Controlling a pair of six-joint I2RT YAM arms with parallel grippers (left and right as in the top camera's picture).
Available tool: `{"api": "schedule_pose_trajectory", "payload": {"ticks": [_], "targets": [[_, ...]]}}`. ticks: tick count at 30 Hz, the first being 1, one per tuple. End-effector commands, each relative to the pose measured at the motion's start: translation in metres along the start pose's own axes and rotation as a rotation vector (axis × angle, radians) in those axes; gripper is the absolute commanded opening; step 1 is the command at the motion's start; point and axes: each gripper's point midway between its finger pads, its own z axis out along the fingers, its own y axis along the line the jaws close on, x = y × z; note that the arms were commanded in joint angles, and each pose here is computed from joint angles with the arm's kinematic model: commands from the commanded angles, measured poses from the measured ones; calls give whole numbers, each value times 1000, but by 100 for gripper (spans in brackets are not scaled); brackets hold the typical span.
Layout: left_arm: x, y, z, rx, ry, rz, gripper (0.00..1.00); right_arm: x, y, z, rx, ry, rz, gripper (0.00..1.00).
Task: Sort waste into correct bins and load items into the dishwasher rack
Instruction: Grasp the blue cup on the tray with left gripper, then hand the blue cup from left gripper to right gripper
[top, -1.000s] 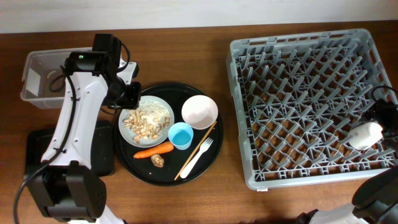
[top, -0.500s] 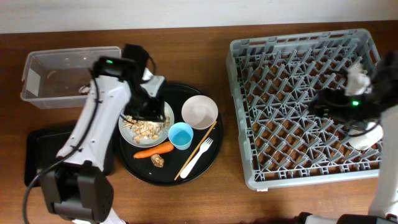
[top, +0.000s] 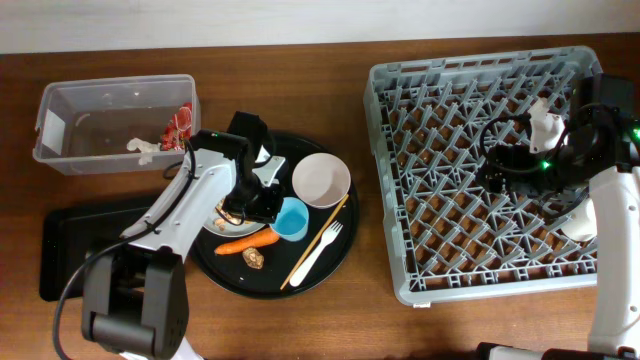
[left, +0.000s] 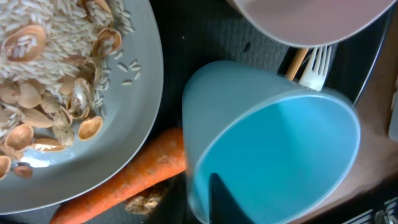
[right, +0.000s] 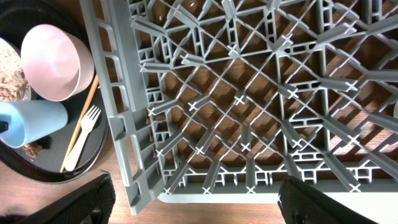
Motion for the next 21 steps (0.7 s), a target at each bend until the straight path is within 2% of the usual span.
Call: {"api": "schedule_pose_trajectory", "payload": {"ticks": [1,6,10,14,15,18,19,21], "targets": [[-1,-1,3,12,-3,1,0,0,0,-3,12,-6,-17,88],[-4,-11,-8,58,-8,0,0,0,0,-3,12,-5,-18,88],[-14,-14,-57,87,-69,-4,0,0,0,-3,12,-6,-21,90],[-44,-53,-123,342,-293,134,0,-3,8,-3,-34,-18,-49,94],[-50,-62,-133,399,-339,157,0,-4,16,-3,-80,-26,-85,95],[-72,-103,-180,704,-528,312,0,-13,72,-15,-410,-119,-315,96],[-72,-118,-198,825,-570,380,0,-16,93,-24,-549,-166,-379,97],[-67,-132,-213,943,-588,439,0,-17,118,-42,-729,-236,-456,99]]}}
